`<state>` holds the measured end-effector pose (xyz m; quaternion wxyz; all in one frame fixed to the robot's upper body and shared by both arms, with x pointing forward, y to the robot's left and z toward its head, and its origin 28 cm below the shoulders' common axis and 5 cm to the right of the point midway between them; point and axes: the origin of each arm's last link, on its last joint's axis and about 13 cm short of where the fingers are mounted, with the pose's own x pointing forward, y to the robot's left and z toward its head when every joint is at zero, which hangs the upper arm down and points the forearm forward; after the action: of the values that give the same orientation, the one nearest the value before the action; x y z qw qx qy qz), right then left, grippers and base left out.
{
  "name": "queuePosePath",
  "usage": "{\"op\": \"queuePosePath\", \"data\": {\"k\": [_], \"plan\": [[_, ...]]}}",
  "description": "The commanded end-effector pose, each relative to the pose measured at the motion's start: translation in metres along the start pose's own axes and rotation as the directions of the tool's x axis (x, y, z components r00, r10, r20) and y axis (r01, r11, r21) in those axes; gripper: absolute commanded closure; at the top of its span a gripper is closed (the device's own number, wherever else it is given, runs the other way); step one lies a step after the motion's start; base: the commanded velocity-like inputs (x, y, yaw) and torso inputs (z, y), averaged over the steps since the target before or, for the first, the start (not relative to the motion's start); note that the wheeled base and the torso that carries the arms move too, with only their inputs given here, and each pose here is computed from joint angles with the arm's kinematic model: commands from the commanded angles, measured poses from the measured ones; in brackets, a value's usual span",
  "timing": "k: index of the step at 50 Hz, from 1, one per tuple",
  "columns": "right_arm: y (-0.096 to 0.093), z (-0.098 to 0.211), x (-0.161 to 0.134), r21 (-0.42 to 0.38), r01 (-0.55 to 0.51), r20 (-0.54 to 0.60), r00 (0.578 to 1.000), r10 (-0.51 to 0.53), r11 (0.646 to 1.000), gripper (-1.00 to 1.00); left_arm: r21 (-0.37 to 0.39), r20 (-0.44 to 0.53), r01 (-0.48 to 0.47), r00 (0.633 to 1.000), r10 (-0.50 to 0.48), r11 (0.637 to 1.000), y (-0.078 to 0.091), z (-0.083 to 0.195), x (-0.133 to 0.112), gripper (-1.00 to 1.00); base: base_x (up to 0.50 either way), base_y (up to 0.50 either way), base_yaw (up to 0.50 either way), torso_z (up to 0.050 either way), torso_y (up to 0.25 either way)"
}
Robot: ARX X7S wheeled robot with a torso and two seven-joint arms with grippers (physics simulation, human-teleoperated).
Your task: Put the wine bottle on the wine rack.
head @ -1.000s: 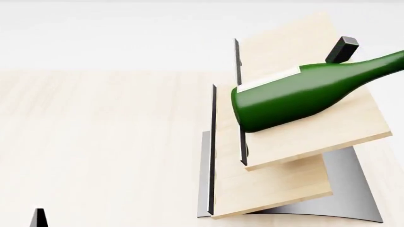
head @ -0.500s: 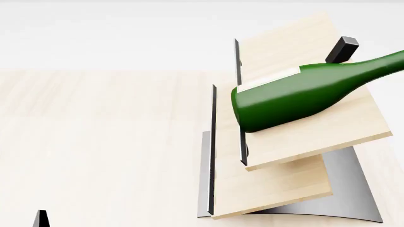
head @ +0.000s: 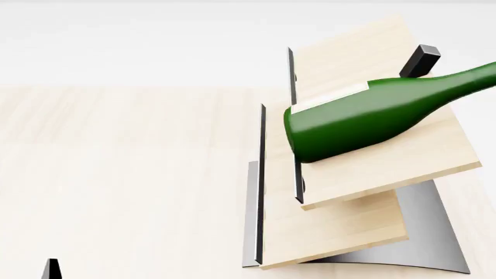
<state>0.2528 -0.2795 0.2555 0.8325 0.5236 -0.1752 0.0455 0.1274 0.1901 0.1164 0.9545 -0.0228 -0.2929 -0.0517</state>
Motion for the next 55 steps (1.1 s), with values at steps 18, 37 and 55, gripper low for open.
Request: {"op": "queuePosePath", "data": {"k": [18, 37, 55], "plan": [[0.040, 0.023, -0.032, -0.295, -0.025, 0.208, 0.974, 0.089, 0.955, -1.00, 0.001, -0.002, 0.002, 1.000, -0.002, 1.000, -0.001, 0.000, -0.001, -1.00, 0.00, 0.00, 0.00, 0.000, 0.000], [0.077, 0.017, -0.055, -0.703, 0.173, 0.398, 0.900, 0.180, 0.690, -1.00, 0.001, -0.002, 0.003, 1.000, -0.003, 1.000, -0.001, 0.000, -0.001, -1.00, 0.00, 0.00, 0.00, 0.000, 0.000], [0.105, 0.015, -0.082, -0.791, 0.188, 0.432, 0.845, 0.314, 0.582, -1.00, 0.002, -0.001, 0.003, 1.000, -0.003, 1.000, 0.000, 0.000, -0.001, -1.00, 0.00, 0.00, 0.00, 0.000, 0.000]]}}
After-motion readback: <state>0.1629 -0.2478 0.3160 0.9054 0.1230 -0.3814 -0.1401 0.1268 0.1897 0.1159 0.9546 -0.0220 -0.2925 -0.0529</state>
